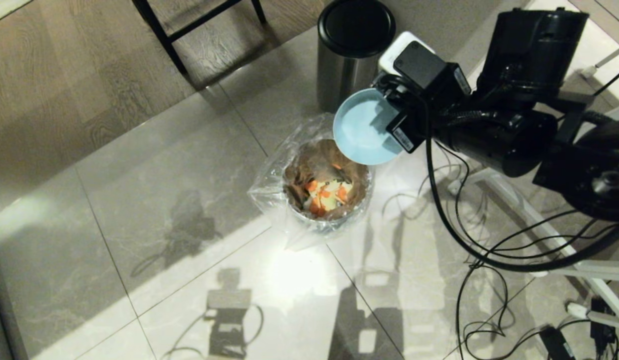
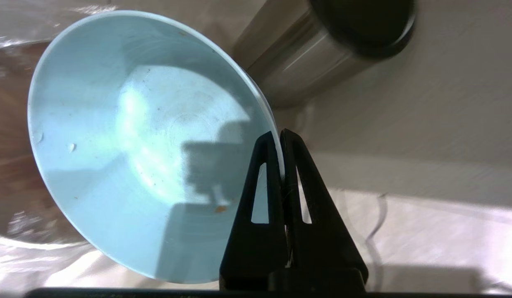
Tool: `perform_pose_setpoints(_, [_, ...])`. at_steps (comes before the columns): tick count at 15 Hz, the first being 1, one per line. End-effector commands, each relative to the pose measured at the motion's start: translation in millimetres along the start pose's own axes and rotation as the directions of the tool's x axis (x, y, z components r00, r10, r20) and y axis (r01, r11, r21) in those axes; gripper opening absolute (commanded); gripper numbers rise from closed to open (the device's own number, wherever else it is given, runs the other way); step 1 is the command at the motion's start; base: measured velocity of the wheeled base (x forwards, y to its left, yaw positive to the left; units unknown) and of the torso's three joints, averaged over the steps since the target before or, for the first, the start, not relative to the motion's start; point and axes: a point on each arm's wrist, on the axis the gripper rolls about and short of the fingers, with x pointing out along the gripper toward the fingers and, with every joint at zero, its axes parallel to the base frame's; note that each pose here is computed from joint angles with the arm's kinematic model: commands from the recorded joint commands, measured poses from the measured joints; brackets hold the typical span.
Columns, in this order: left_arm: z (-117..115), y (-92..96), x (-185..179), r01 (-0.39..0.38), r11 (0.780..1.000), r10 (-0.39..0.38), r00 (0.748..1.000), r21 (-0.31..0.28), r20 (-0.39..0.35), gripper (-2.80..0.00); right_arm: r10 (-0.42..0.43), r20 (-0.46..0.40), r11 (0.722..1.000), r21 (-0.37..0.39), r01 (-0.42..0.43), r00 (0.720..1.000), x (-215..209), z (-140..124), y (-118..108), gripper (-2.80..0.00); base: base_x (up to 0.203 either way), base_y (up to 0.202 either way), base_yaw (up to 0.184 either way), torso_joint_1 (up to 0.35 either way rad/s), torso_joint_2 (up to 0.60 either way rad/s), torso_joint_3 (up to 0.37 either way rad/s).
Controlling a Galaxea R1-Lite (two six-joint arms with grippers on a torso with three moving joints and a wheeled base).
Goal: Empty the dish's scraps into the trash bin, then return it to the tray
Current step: Put the bowl back to the table
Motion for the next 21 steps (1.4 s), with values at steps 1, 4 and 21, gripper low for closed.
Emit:
perform_pose_setpoints(1, [0, 0.0, 0, 0.0, 1.0, 0.0, 1.0, -0.001, -0.001, -2.8, 0.006, -0.027, 1.0, 0.015, -0.005, 1.0, -1, -5, -3, -2.8, 0.0, 0.0, 0.0, 0.0, 0.0, 0.0])
perform_pose_setpoints(4, [0, 0.0, 0, 0.0, 1.0, 0.0, 1.0, -0.001, -0.001, -2.8, 0.043, -0.106, 0.993, 0.116, -0.031, 0.993, -7, -19, -6, -2.8, 0.0, 0.0, 0.0, 0.0, 0.0, 0.0])
perform_pose_setpoints(21, [0, 0.0, 0, 0.0, 1.0, 0.0, 1.0, -0.001, -0.001, -2.8, -0.116, -0.634, 0.8, 0.396, 0.451, 0.764, -76, -175, -68, -2.8, 0.0, 0.0, 0.0, 0.0, 0.0, 0.0])
